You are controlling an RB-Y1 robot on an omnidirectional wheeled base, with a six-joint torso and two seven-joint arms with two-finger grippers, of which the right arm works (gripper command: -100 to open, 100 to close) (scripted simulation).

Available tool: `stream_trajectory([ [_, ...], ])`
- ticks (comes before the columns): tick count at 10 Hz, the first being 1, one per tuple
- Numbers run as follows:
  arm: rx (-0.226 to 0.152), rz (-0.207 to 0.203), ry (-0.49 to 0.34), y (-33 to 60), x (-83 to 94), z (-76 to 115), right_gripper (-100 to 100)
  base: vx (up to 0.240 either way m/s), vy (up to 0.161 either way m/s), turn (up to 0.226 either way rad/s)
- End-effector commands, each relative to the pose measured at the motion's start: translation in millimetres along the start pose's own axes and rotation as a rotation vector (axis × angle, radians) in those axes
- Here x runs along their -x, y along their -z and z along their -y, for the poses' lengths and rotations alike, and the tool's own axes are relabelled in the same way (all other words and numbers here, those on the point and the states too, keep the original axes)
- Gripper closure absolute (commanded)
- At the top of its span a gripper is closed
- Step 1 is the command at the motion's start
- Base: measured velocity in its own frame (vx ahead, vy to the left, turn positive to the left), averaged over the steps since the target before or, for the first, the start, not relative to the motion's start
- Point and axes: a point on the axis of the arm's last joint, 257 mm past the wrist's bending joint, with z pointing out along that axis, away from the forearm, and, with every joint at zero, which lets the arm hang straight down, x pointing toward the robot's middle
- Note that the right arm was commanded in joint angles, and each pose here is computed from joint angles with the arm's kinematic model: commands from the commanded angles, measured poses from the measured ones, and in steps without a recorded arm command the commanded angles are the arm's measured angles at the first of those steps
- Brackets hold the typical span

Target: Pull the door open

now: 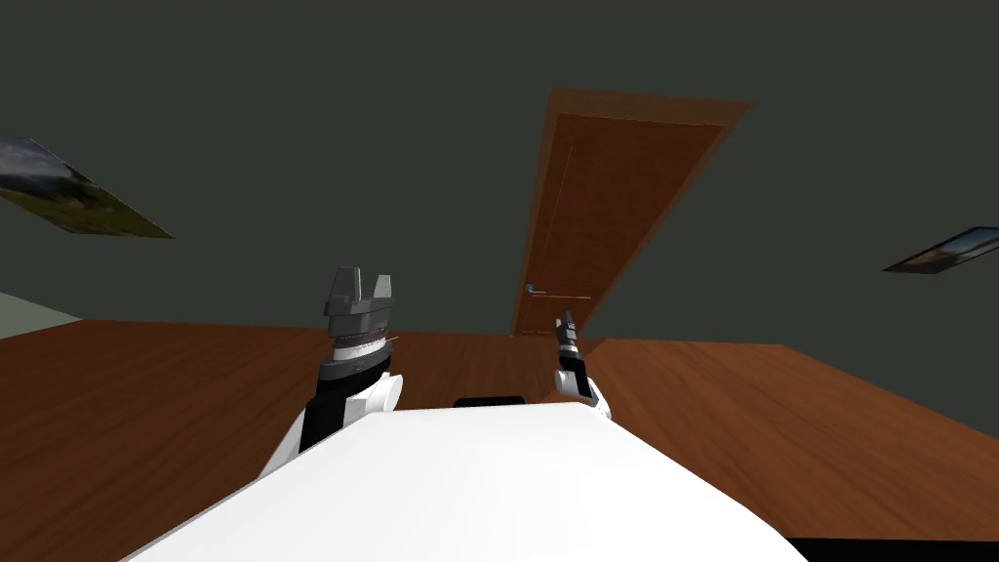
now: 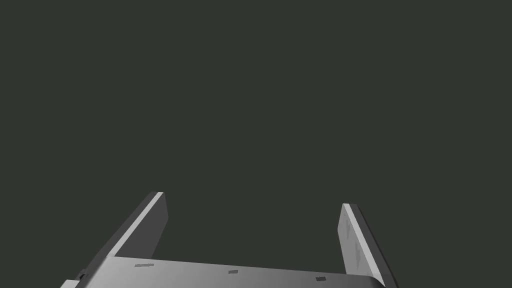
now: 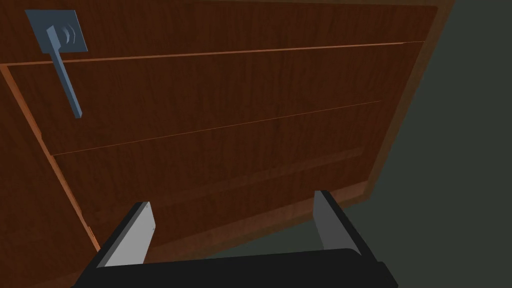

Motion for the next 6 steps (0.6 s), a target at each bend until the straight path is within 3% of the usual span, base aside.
stream_trajectory([
  [1, -0.019, 0.006, 0.003, -0.1, 3.6, 11.6, -100, 0.042, -0.043, 0.103],
  [6, -0.070, 0.028, 0.010, -0.5, 14.3, 43.2, -100, 0.062, -0.053, 0.127],
])
